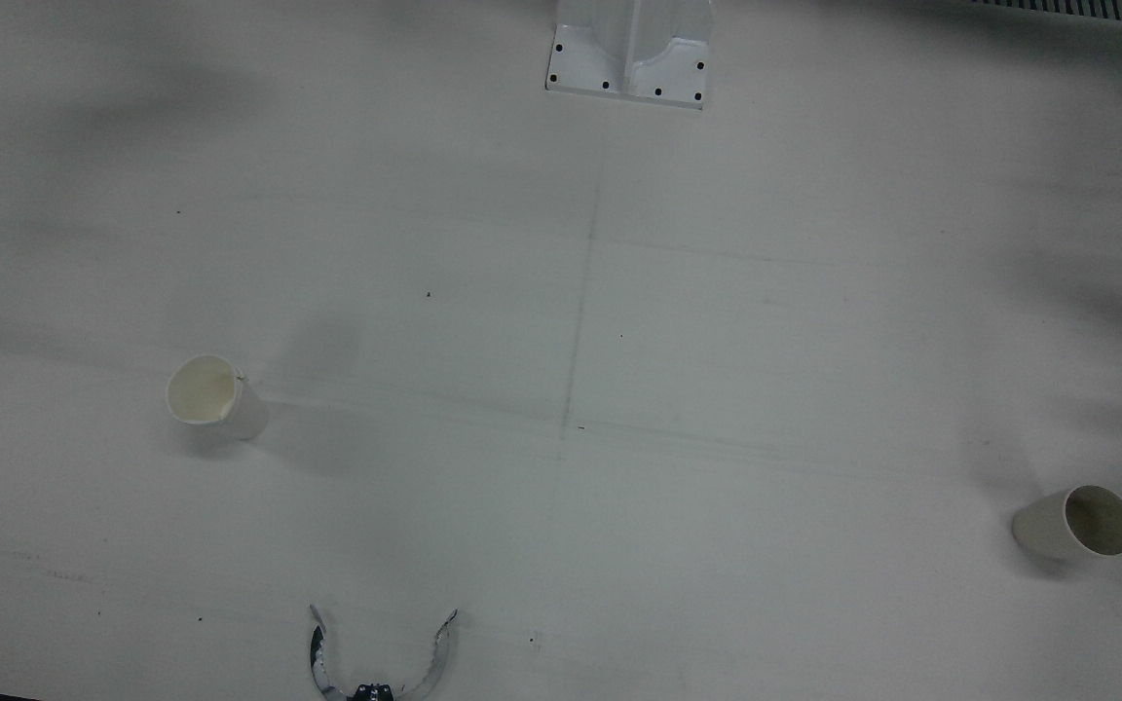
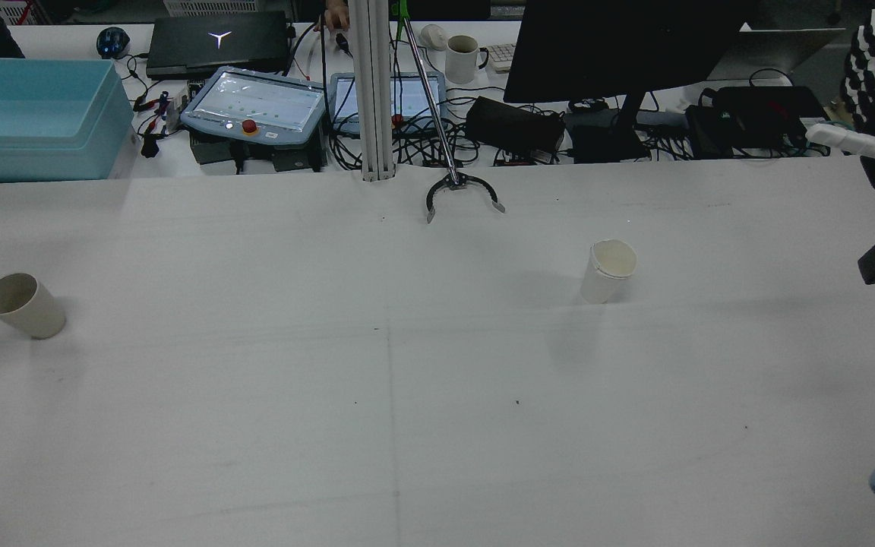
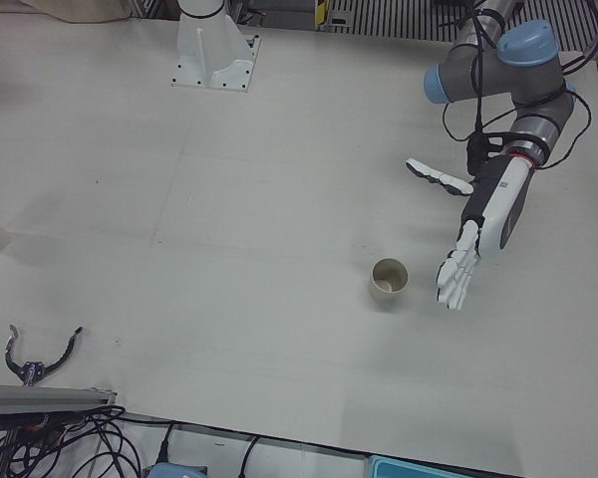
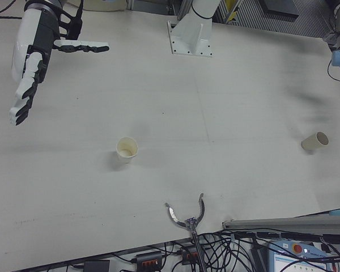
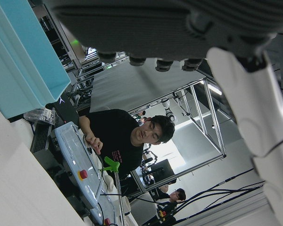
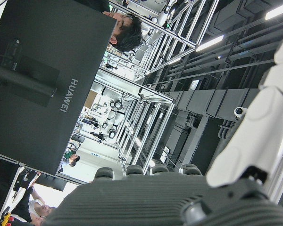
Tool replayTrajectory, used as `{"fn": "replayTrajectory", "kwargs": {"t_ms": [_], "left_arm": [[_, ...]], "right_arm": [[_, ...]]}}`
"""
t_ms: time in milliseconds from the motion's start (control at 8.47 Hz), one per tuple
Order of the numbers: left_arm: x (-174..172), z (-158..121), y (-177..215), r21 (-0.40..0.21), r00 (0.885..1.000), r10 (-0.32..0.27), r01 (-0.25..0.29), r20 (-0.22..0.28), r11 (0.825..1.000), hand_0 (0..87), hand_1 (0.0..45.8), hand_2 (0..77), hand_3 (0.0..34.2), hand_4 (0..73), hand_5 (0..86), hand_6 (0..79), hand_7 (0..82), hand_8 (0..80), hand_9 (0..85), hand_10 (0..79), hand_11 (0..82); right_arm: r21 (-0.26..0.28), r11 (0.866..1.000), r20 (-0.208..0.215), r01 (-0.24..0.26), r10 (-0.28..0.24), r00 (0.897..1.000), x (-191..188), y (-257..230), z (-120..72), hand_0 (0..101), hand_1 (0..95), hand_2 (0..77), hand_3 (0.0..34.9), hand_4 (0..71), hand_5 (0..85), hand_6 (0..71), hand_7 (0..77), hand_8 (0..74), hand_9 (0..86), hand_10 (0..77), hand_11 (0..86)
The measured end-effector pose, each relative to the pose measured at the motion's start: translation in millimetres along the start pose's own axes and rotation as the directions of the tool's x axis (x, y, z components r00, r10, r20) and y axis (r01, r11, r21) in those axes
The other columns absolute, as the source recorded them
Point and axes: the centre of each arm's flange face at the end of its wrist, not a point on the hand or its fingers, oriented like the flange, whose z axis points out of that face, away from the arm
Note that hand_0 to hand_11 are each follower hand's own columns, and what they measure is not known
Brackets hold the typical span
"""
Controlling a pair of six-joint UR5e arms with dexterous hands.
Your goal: Pour water
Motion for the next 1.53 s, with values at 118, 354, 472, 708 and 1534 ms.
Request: {"fn": "replayTrajectory", "kwargs": {"t_ms": [118, 354, 472, 708, 1534], "left_arm": [[-6.3, 4.2, -10.8, 0.010, 1.000, 0.000, 0.000, 0.007, 1.000, 45.8, 10.9, 2.2, 7.7, 1.1, 6.0, 0.0, 4.4, 0.0, 1.6, 0.0, 1.1], [-21.3, -3.7, -41.5, 0.022, 1.000, 0.009, -0.009, 0.009, 1.000, 45.9, 10.9, 2.2, 7.6, 1.1, 7.6, 0.0, 4.9, 0.0, 1.1, 0.0, 1.1], [-28.7, -9.2, -56.7, 0.028, 1.000, 0.014, -0.015, 0.011, 0.999, 45.1, 9.8, 2.2, 7.6, 1.1, 6.0, 0.0, 4.9, 0.0, 1.1, 0.0, 1.1], [-44.0, -22.5, -87.1, 0.044, 0.999, 0.026, -0.027, 0.019, 0.999, 44.9, 11.4, 2.2, 7.6, 1.1, 6.0, 0.0, 3.8, 0.0, 1.1, 0.0, 1.1], [-97.5, -50.2, -129.8, 0.018, 0.988, 0.133, -0.135, 0.078, 0.991, 46.4, 11.4, 2.2, 6.4, 1.1, 5.4, 0.0, 4.4, 0.0, 1.1, 0.0, 1.1]], "right_arm": [[0.001, 1.000, 0.001, 0.001, -0.001, 1.000, 0.6, -1.9, 0.6, 43, 10.9, 3.8, 6.6, 0.0, 2.7, 0.5, 0.5, 0.5, 0.5, 0.0, 1.1], [-0.005, 1.000, -0.003, -0.002, 0.002, 1.000, 3.1, -0.1, 0.9, 43, 14.2, 2.2, 7.6, 0.0, 3.8, 0.5, 0.5, 0.0, 0.5, 0.5, 1.1], [-0.009, 1.000, -0.006, -0.004, 0.004, 1.000, 4.2, 1.7, 1.2, 43, 14.2, 2.2, 7.6, 0.0, 3.8, 0.5, 0.5, 0.0, 0.5, 0.5, 1.1], [-0.018, 1.000, -0.016, -0.009, 0.009, 1.000, 7.7, 6.1, 0.7, 44, 9.3, 2.2, 6.4, 0.0, 6.5, 0.5, 0.5, 0.0, 0.5, 0.5, 0.5], [-0.030, 0.999, -0.061, -0.011, 0.009, 0.998, 27.1, 11.8, -5.4, 45, 9.3, 7.1, 4.3, 0.0, 7.6, 0.5, 0.5, 0.0, 0.5, 0.5, 0.5]]}}
